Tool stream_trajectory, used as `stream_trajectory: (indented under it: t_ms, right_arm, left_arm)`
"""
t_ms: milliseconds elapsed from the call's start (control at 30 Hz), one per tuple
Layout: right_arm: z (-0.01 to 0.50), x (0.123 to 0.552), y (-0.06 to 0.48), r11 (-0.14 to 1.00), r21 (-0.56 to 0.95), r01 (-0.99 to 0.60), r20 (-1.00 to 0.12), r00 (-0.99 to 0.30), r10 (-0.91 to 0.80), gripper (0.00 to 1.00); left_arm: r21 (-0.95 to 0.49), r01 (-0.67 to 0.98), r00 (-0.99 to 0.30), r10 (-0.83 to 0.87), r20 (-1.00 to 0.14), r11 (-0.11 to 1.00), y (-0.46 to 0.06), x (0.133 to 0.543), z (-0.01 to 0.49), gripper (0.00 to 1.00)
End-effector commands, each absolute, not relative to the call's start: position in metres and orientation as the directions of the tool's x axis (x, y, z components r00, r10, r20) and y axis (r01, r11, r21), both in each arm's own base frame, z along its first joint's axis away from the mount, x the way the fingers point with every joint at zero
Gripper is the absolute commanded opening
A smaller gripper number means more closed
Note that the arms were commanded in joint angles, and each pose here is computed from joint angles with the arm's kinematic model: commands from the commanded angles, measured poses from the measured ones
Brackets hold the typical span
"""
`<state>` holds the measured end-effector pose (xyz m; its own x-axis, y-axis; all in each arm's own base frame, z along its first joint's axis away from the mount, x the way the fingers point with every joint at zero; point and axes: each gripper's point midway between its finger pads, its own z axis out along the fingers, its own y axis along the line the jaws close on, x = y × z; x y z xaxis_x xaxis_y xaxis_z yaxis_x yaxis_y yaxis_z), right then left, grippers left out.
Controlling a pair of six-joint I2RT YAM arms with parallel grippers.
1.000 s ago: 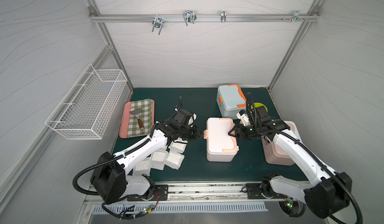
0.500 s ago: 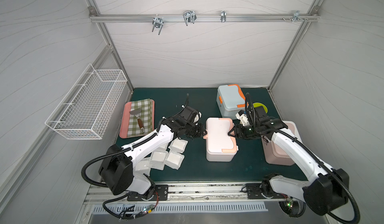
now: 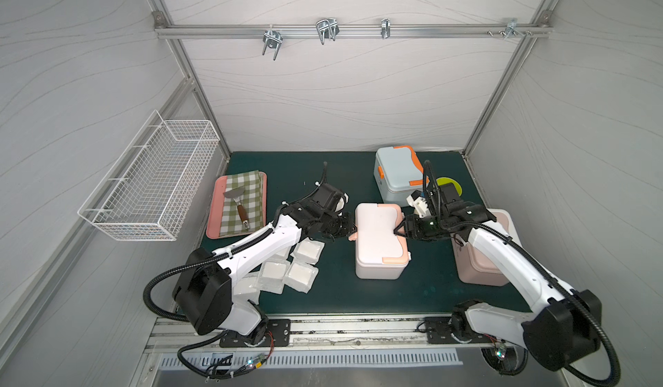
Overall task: Open first aid kits and take out gauze
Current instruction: Fasten the fastener of the first aid kit, then move the first aid kit to the center of the board.
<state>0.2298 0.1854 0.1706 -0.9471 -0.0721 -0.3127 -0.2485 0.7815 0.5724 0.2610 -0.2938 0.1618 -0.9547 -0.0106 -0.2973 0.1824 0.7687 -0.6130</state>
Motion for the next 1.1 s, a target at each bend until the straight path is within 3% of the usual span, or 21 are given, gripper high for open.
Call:
stream_trajectory:
  t_ms: [0,233,500,567,700,767,933,1067]
  right_arm:
    - [0.17,0.225,0.194,0.746,0.607,-0.274,-0.299,-0.948,-0.105,0.52]
    - [0.169,0.224,0.195,0.743,0.61,-0.274,-0.296,-0.949,-0.107,0.52]
    - [0.167,0.223,0.196,0.74,0.613,-0.277,-0.291,-0.95,-0.114,0.52]
    - [0.166,0.223,0.199,0.737,0.617,-0.277,-0.287,-0.951,-0.117,0.52]
    - [0.166,0.224,0.209,0.726,0.623,-0.292,-0.288,-0.948,-0.133,0.53]
    - [0.165,0.227,0.219,0.72,0.625,-0.303,-0.288,-0.946,-0.149,0.54]
    - [0.165,0.239,0.246,0.695,0.641,-0.325,-0.289,-0.941,-0.175,0.59]
    - [0.169,0.253,0.243,0.739,0.589,-0.327,-0.319,-0.934,-0.159,0.69]
  left_arm:
    - [-0.638,0.18,-0.956,-0.019,-0.292,0.749,-0.303,0.264,0.156,0.17]
    - [-0.682,0.161,-0.961,-0.044,-0.273,0.713,-0.309,0.263,0.152,0.18]
    - [-0.701,0.177,-0.948,-0.071,-0.309,0.691,-0.306,0.261,0.17,0.31]
    - [-0.707,0.182,-0.944,-0.081,-0.321,0.683,-0.304,0.26,0.175,0.36]
    - [-0.694,0.169,-0.932,-0.115,-0.343,0.7,-0.293,0.26,0.178,0.6]
    - [-0.684,0.148,-0.932,-0.13,-0.338,0.715,-0.285,0.26,0.173,0.67]
    - [-0.701,0.084,-0.933,-0.192,-0.306,0.708,-0.266,0.264,0.163,0.72]
    - [-0.7,0.087,-0.925,-0.203,-0.32,0.709,-0.256,0.263,0.171,0.74]
